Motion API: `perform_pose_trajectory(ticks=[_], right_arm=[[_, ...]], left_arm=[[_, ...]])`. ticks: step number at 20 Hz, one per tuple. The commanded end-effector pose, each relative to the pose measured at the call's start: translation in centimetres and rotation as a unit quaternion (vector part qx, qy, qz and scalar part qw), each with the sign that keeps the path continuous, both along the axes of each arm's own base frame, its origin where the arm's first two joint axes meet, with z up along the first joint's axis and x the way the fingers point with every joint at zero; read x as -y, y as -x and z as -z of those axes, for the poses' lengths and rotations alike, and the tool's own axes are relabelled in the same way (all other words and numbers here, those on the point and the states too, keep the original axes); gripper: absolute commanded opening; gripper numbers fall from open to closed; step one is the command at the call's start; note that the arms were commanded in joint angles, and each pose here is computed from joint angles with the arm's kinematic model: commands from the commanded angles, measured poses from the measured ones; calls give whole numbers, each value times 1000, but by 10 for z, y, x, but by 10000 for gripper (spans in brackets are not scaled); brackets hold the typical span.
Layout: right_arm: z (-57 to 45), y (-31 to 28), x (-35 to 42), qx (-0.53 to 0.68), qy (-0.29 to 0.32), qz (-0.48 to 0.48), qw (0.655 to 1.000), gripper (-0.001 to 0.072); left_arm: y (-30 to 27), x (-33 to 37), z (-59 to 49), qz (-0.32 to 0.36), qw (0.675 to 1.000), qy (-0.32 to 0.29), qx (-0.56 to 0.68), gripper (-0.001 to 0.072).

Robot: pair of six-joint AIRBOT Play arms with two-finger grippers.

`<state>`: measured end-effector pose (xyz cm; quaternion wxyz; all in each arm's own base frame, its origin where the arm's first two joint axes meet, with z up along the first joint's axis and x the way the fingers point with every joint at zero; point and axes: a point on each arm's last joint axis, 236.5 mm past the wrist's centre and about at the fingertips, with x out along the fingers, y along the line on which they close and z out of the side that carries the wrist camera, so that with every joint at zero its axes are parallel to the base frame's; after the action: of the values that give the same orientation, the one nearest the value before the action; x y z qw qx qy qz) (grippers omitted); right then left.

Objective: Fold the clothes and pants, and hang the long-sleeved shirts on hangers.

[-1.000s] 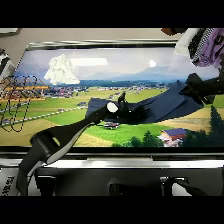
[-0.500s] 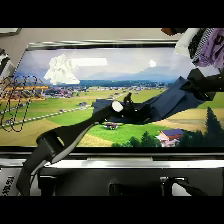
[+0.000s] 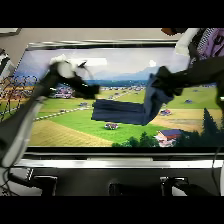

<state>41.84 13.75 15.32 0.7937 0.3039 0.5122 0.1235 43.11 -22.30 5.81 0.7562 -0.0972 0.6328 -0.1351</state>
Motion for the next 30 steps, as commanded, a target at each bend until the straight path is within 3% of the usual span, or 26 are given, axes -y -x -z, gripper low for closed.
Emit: perform_pose_trajectory(ticks=[1, 7, 11, 19, 20, 22, 23, 25, 27, 30], right_arm=[[23, -8, -60, -6, -3, -19, 1000, 29], [87, -32, -132, -32, -26, -8, 999, 29], [109, -36, -168, -48, -60, 4, 997, 29], [142, -23, -188, -88, -53, -4, 995, 31], [141, -23, -188, -89, -55, -4, 995, 51], [136, -18, -196, -97, -73, -15, 992, 303], [130, -9, -203, -100, -85, -39, 991, 377], [115, 10, -212, -110, -101, -79, 986, 394], [89, 24, -209, -87, -95, -118, 985, 468], [36, 13, -162, -22, -81, -105, 991, 480]], left_arm=[[22, -147, -59, -87, 991, -99, 4, 13], [31, -234, -108, -199, 974, -91, 54, 14], [28, -241, -107, -209, 972, -90, 56, 14], [19, -242, -111, -221, 969, -84, 75, 14], [18, -242, -111, -221, 969, -84, 77, 15], [16, -242, -111, -221, 968, -84, 80, 15], [15, -242, -111, -221, 968, -83, 80, 15], [14, -242, -108, -221, 968, -84, 78, 16], [14, -242, -107, -221, 969, -84, 76, 16], [14, -242, -107, -221, 969, -85, 76, 16]])
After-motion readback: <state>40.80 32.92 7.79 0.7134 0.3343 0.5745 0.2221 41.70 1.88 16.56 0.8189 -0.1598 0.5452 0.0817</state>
